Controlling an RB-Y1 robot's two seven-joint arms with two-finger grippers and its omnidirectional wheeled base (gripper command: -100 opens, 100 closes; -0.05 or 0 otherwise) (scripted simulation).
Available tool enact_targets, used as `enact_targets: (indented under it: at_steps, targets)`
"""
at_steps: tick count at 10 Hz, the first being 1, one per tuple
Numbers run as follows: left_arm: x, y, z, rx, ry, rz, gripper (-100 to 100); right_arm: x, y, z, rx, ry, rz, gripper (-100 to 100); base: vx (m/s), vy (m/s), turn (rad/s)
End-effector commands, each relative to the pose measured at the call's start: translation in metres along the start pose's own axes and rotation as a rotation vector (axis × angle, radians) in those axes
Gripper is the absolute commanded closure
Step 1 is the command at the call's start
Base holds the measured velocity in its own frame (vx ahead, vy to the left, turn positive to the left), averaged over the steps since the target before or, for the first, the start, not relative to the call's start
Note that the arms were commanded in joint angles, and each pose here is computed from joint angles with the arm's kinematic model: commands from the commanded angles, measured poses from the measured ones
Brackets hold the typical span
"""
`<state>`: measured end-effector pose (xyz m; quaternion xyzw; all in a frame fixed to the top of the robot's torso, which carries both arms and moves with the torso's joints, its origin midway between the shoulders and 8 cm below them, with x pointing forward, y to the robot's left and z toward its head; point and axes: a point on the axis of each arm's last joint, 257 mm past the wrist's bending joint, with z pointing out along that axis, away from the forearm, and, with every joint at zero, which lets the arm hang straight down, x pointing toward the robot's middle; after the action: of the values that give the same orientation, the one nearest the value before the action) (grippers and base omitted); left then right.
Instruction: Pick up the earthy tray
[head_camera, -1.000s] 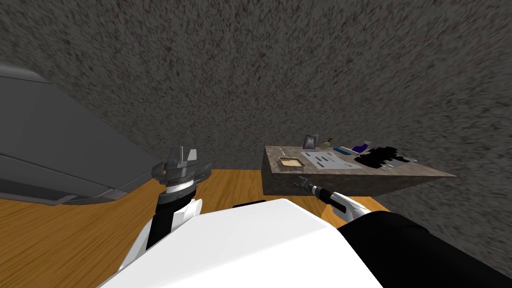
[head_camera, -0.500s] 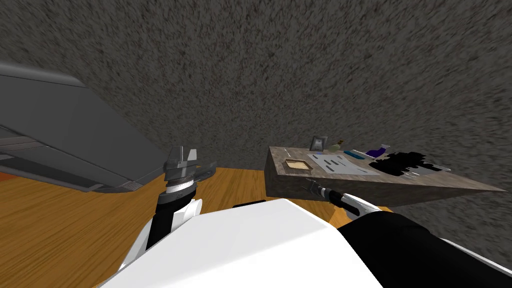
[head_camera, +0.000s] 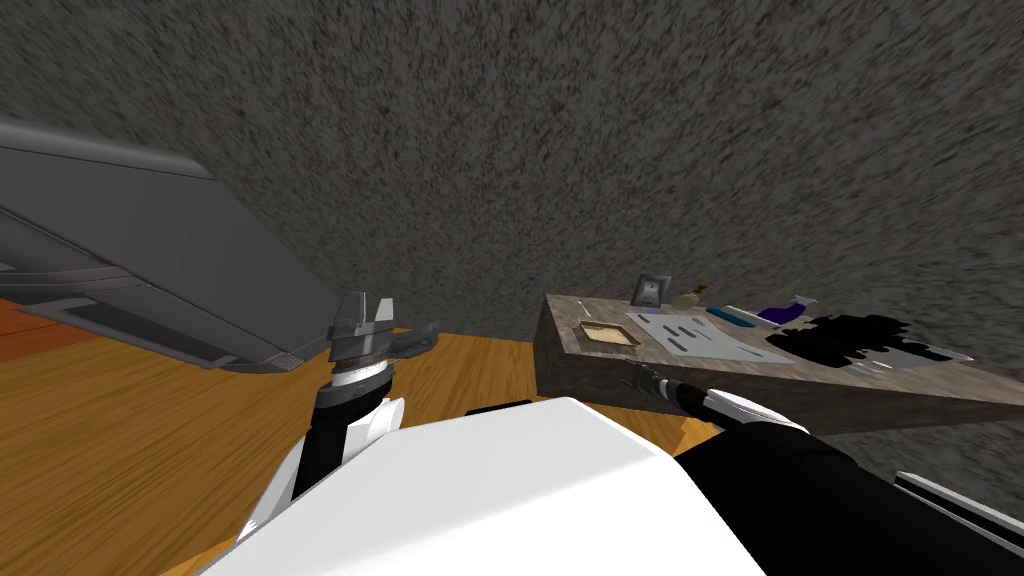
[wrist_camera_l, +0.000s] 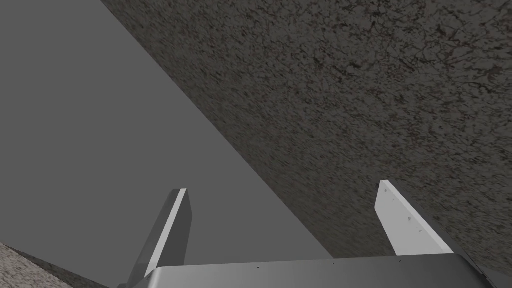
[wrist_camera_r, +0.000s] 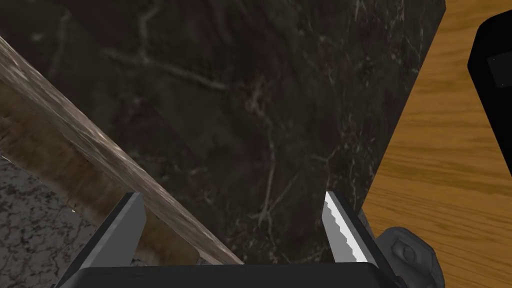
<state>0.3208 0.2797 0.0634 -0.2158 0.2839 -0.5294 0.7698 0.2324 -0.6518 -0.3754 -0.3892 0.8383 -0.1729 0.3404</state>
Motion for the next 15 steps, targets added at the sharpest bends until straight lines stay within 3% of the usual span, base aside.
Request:
enact_targets:
  at_steps: [1, 4, 5, 7, 12, 13, 15]
  targets:
    - [0.000, 0.000, 0.000, 0.000, 0.000, 0.000, 0, 0.003, -0.004, -0.001, 0.000, 0.004, -0.001, -100, 0.000, 0.000, 0.000]
    - [0.000, 0.000, 0.000, 0.000, 0.000, 0.000, 0, 0.053, -0.038, -0.038, -0.009, 0.136, -0.160, -100, 0.042, 0.081, 0.175]
    - [0.000, 0.000, 0.000, 0.000, 0.000, 0.000, 0, 0.055, -0.038, -0.040, -0.007, 0.142, -0.158, -100, 0.048, 0.074, 0.056]
    - [0.000, 0.000, 0.000, 0.000, 0.000, 0.000, 0, 0.080, -0.057, -0.064, -0.015, 0.215, -0.241, -100, 0.040, 0.056, 0.141]
    - [0.000, 0.000, 0.000, 0.000, 0.000, 0.000, 0, 0.096, -0.072, -0.083, -0.022, 0.269, -0.302, -100, 0.038, 0.032, 0.060]
    - [0.000, 0.000, 0.000, 0.000, 0.000, 0.000, 0, 0.110, -0.083, -0.099, -0.033, 0.313, -0.355, -100, 0.075, 0.039, 0.219]
    - [0.000, 0.000, 0.000, 0.000, 0.000, 0.000, 0, 0.110, -0.081, -0.099, -0.033, 0.312, -0.351, -100, 0.080, 0.025, 0.119]
